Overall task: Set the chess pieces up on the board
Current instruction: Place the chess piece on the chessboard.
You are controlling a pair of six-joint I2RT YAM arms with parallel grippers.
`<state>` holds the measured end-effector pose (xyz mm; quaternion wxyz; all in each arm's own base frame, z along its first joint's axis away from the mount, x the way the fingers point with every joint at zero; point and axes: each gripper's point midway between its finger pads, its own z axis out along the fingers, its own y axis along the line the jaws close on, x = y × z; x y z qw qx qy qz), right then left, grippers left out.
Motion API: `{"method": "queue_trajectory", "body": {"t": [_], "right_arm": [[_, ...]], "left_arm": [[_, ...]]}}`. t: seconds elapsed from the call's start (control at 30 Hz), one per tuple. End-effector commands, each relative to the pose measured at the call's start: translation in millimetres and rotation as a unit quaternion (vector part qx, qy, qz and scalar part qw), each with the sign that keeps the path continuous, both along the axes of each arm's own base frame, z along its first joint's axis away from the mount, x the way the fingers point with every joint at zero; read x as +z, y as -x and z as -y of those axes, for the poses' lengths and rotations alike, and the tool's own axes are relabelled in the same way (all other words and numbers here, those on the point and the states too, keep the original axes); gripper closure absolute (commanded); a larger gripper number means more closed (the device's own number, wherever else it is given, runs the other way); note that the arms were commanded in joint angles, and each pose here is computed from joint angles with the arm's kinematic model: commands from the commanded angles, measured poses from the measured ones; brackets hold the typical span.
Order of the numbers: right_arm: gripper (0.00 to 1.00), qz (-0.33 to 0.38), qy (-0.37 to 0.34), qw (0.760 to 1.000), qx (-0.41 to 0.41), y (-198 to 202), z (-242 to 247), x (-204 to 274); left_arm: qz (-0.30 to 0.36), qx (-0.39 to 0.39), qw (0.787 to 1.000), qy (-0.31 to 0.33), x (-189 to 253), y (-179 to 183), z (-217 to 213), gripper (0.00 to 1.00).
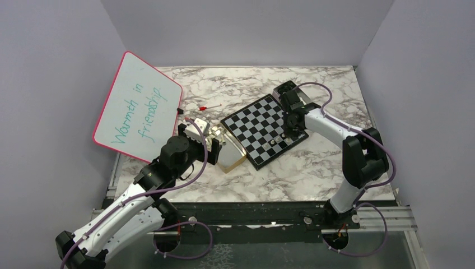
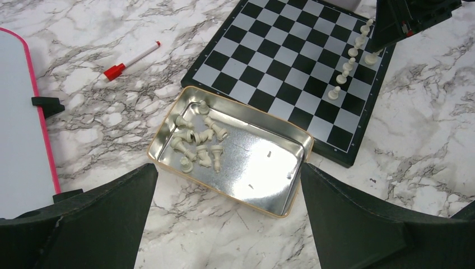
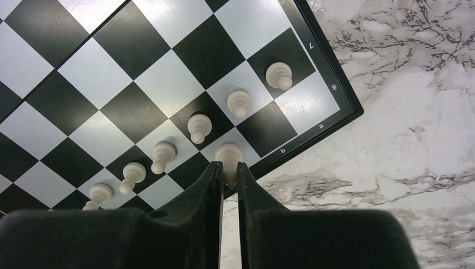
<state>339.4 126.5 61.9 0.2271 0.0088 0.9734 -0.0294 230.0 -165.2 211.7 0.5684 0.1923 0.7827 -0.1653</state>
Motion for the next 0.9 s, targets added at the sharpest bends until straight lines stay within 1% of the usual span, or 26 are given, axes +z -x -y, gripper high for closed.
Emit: {"method": "queue_trajectory", "body": {"t": [0.0, 0.23, 0.77, 0.87], "right_arm": [[0.82, -0.021, 0.018, 1.000, -0.004, 2, 7, -5], [0.78, -0.020, 0.018, 1.000, -0.006, 1, 7, -3], [0.74, -0.013, 0.005, 1.000, -0.005, -4, 1, 4], [0.71, -0.009, 0.000, 1.000, -0.004, -5, -1, 8]], "left_arm": [[0.011, 0.009, 1.000, -0.001, 2, -2, -4, 0.01], [0.014, 0.002, 1.000, -0.002, 2, -1, -2, 0.01], [0.015, -0.009, 1.000, -0.002, 2, 0, 1, 0.01], [0.015, -0.012, 1.000, -0.001, 3, 1, 2, 0.01]]}}
